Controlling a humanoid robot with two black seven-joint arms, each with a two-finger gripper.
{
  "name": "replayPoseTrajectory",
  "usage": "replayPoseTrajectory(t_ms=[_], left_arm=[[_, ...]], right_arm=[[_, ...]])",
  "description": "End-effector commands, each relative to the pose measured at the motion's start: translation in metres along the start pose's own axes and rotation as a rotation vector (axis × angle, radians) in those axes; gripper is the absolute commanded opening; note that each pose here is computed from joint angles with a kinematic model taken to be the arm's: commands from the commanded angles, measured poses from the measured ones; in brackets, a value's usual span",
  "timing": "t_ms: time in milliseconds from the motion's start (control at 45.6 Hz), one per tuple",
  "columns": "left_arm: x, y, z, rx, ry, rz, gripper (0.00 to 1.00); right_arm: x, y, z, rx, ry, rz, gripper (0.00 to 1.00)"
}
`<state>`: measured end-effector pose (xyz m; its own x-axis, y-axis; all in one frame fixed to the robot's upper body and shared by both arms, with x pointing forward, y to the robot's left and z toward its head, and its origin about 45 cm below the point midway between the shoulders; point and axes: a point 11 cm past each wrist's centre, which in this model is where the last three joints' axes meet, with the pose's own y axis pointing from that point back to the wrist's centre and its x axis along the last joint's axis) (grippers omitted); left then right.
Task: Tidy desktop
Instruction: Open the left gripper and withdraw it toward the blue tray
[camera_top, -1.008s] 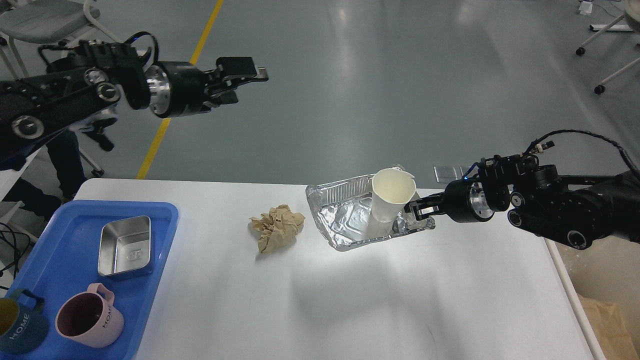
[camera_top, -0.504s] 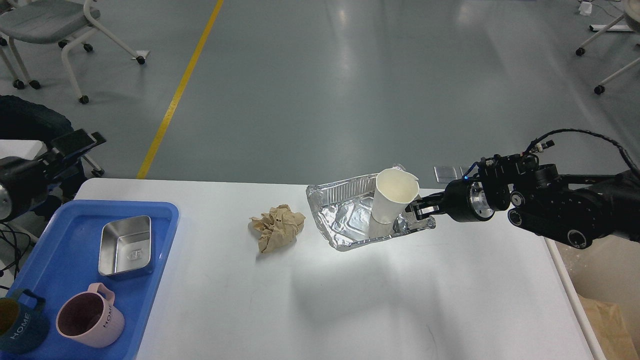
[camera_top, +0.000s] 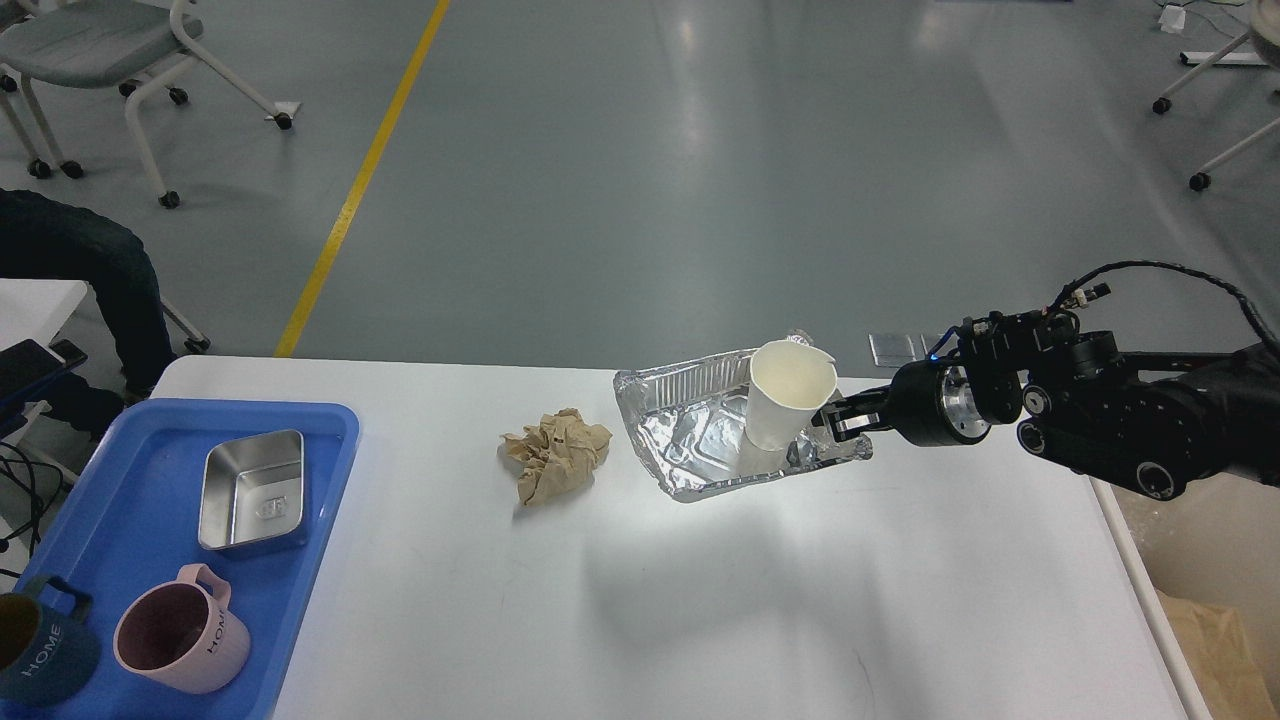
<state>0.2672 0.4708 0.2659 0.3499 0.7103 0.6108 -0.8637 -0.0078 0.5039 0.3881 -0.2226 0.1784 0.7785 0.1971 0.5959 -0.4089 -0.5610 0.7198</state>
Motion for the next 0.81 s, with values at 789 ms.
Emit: replayPoseTrajectory(t_ms=[789], left_arm=[[-0.108, -0.152, 0.094, -0.076, -0.139, -0.3, 0.93]], right_arm=[[0.0, 0.005, 0.004, -0.006, -0.011, 0.006, 0.0]])
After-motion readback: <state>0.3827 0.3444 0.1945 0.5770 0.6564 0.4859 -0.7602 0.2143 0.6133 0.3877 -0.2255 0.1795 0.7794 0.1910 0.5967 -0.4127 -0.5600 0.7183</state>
